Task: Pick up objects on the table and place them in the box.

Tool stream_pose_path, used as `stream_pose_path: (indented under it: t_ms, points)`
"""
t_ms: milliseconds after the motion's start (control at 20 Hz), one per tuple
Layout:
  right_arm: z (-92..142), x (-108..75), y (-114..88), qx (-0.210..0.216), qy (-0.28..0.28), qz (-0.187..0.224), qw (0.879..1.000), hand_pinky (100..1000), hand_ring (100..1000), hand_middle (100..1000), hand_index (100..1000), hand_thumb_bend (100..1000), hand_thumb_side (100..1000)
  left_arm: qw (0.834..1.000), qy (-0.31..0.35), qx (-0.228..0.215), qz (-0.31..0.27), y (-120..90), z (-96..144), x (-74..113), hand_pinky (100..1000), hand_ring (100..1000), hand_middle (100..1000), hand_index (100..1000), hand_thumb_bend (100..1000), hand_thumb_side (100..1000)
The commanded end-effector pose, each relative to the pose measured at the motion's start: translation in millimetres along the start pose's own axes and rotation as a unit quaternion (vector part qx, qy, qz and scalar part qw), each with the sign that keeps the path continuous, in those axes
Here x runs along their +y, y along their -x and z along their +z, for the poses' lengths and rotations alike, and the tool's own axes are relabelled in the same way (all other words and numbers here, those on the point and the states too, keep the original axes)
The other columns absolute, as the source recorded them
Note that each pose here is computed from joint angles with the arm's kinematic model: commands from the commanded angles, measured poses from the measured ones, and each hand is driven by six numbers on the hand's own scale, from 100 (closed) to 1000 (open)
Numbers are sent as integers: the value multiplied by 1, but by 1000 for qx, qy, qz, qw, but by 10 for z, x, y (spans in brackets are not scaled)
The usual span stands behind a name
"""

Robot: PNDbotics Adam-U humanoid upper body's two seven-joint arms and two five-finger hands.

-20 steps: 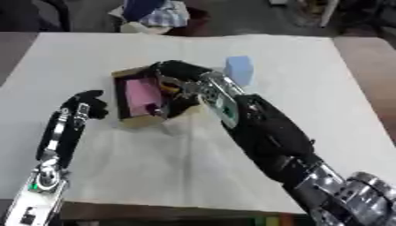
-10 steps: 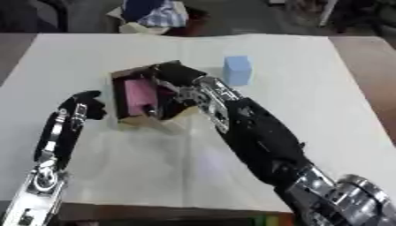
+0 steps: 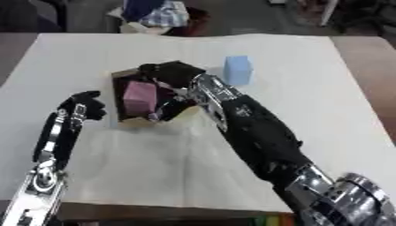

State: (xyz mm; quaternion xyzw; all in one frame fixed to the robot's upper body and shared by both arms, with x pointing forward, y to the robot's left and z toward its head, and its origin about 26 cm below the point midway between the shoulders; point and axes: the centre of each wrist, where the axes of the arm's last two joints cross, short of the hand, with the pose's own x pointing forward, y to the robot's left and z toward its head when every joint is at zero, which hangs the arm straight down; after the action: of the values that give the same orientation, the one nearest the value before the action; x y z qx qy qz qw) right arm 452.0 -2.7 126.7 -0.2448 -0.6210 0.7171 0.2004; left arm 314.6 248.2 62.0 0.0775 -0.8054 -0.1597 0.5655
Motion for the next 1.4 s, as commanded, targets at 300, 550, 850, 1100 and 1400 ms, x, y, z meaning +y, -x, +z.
stream_pose_path:
  t_ms: [300, 550, 850, 1100, 1400]
  points:
    - [160, -319, 398, 66, 58, 48, 995, 836, 868, 976, 1000, 359, 545, 1000, -1, -16, -2, -72, -47, 17, 634, 595, 562, 777, 100, 925]
    - [379, -420, 785, 140, 82, 5, 987, 835, 855, 961, 1000, 271, 532, 1000, -2, -14, -3, -65, -39, 23, 634, 595, 562, 777, 100, 925]
    - [627, -286, 1131, 237, 94, -60, 965, 831, 841, 940, 1000, 172, 580, 1000, -2, -13, -2, -62, -37, 23, 634, 595, 562, 777, 100, 925]
    - [752, 10, 1244, 304, 85, -102, 943, 837, 855, 940, 1000, 118, 652, 1000, -4, -13, -3, -60, -35, 27, 634, 595, 562, 777, 100, 926]
    - [781, 165, 1255, 362, 67, -100, 924, 900, 971, 974, 1000, 161, 668, 1000, -3, -12, -2, -58, -34, 22, 634, 595, 562, 777, 100, 927]
